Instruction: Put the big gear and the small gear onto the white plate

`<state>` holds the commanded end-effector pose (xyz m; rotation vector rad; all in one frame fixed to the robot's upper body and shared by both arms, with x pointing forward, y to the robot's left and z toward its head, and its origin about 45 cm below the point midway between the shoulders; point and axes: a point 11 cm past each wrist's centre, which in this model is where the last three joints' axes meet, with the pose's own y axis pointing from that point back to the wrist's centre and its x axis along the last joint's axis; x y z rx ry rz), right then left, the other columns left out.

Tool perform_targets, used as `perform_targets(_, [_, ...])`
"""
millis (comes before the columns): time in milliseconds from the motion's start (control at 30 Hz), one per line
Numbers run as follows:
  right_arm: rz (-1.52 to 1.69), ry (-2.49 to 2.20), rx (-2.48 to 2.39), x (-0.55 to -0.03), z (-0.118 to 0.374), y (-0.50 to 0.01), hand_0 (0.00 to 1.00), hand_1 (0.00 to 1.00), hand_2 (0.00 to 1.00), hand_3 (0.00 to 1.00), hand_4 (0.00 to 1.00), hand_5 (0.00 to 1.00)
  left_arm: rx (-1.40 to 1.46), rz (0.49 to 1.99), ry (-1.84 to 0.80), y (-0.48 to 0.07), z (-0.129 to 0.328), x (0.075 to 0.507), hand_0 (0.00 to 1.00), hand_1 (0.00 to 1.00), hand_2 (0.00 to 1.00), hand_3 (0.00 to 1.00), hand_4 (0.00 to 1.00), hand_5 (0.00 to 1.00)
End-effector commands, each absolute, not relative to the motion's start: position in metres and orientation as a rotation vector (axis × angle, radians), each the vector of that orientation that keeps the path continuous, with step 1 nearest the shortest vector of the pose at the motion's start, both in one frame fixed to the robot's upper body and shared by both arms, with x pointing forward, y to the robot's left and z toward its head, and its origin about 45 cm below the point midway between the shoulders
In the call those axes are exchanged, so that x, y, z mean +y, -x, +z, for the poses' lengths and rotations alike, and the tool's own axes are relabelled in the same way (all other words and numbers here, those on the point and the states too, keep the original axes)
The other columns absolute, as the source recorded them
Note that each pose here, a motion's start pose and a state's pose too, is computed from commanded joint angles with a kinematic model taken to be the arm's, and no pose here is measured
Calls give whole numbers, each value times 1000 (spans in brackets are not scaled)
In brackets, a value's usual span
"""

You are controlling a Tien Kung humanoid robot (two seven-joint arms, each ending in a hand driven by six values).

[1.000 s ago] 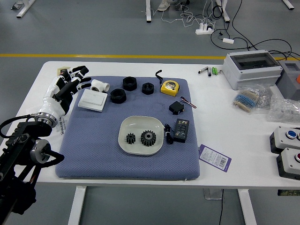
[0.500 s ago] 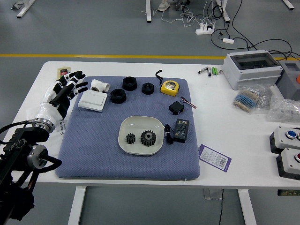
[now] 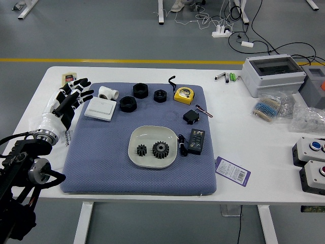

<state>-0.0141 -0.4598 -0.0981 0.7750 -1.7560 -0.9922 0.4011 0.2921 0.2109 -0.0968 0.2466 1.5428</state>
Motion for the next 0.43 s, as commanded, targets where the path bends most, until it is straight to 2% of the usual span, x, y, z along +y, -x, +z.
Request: perform_targets(433, [-992, -777, -1761, -460, -98, 12, 611, 620, 721, 536, 738, 696, 238, 1541, 97, -402, 214, 293, 693, 668, 751, 650, 805, 472])
